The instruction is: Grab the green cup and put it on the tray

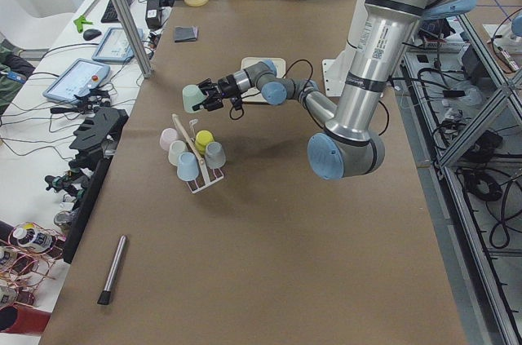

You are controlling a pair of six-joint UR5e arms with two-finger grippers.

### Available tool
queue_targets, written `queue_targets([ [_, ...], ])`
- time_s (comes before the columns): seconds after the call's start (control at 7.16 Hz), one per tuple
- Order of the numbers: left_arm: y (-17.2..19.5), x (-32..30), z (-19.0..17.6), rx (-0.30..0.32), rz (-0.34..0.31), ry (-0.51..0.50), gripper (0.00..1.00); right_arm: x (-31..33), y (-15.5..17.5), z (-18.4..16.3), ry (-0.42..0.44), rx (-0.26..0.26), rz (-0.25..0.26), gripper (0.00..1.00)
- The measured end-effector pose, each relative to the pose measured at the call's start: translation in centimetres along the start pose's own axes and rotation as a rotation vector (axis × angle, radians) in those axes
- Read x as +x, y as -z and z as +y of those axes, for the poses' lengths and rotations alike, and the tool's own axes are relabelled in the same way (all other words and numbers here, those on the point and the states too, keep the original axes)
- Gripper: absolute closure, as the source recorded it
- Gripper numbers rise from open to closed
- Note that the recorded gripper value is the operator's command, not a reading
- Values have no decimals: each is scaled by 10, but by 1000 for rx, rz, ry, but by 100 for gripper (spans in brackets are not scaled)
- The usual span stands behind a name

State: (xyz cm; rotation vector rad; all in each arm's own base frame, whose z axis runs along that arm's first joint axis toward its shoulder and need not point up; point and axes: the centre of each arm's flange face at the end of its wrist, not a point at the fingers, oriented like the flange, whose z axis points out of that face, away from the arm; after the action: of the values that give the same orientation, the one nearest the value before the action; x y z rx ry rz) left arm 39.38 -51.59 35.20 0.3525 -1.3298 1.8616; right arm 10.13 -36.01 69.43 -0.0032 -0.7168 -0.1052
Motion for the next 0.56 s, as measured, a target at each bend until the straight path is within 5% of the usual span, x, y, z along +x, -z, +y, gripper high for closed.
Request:
queue_targets([
  [0.14,8,-3,15,1,-18,22,36,0,0,0,-1,-2,1,0],
  [0.42,36,-18,64,12,-78,125,58,1,-1,1,-2,-3,2,0],
  [0.56,47,-24,81,34,-112,186,60,1,-1,1,-2,-3,0,0],
])
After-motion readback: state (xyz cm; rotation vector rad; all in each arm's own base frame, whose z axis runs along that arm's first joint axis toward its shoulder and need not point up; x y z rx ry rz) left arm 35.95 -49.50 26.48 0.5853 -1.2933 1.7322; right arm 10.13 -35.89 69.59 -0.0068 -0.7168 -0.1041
